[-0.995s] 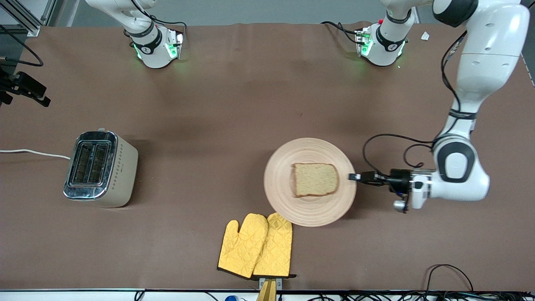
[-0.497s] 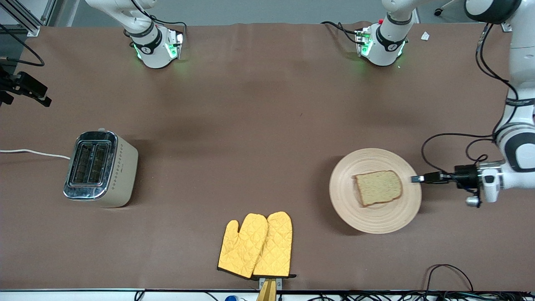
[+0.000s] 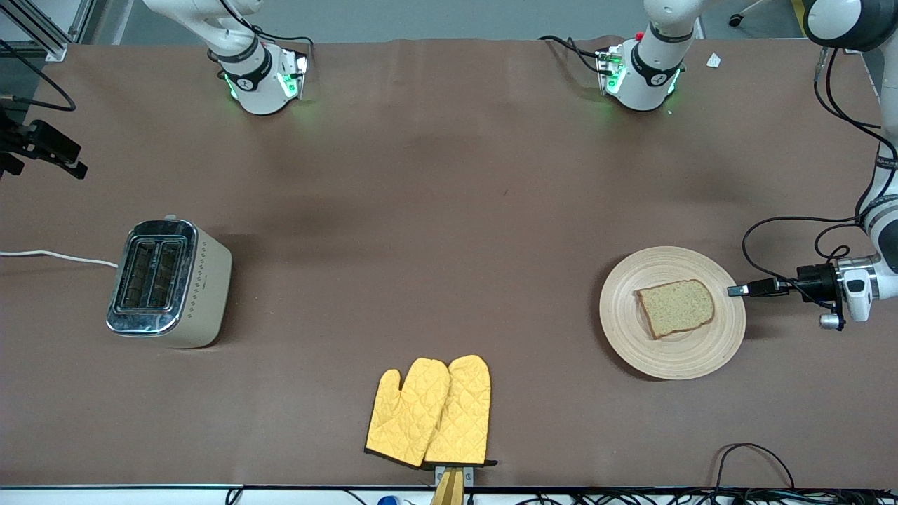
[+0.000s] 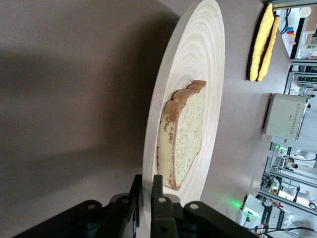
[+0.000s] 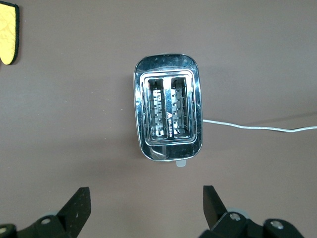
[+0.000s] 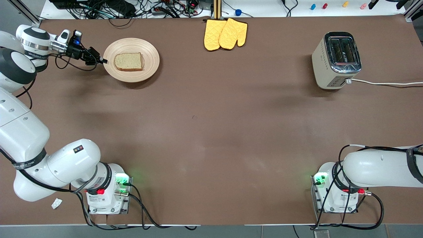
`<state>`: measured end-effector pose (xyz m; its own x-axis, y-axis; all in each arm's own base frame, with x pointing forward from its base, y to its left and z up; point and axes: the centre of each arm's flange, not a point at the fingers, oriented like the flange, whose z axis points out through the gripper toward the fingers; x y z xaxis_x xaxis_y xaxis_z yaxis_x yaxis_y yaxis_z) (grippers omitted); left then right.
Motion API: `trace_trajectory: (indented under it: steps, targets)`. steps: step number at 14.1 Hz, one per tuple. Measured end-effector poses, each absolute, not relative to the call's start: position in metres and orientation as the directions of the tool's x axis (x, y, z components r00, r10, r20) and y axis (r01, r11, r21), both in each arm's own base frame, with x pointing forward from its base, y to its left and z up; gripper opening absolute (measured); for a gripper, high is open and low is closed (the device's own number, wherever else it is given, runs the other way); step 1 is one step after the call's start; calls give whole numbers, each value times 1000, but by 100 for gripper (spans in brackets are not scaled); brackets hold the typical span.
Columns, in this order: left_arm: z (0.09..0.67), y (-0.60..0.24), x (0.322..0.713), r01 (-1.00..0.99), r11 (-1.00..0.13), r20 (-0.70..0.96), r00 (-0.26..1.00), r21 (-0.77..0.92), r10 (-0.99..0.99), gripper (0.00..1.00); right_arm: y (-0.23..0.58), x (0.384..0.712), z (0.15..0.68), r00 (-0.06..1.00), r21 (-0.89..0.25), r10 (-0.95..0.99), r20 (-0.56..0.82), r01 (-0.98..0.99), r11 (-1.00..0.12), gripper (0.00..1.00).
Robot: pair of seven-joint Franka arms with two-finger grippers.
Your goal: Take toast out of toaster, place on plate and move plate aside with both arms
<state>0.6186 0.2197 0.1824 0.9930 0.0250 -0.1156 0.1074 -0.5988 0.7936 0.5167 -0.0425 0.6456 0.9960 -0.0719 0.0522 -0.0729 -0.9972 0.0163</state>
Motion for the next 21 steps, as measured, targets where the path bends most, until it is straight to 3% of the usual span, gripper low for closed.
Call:
trace_trajectory:
  steps: [5, 10, 14, 18, 21]
  targets:
    - [168, 238, 617, 82, -630, -106, 994, 772, -1, 13, -42, 516, 645, 996, 16, -72, 50, -73, -997, 100]
    - [209, 257, 634, -24, -700, -37, 997, 714, -71, 59, -42, 517, 645, 996, 16, -71, 50, -72, -997, 100]
    - [311, 244, 660, -74, -786, -2, 995, 614, -95, 99, -41, 517, 645, 996, 17, -70, 50, -71, -997, 100]
    - [459, 153, 674, -71, -910, 7, 997, 408, -74, 100, -42, 517, 645, 996, 16, -70, 50, -71, -997, 100]
    - [535, 67, 667, -23, -969, 11, 1000, 247, -21, 100, -42, 517, 645, 996, 16, -70, 50, -71, -997, 100]
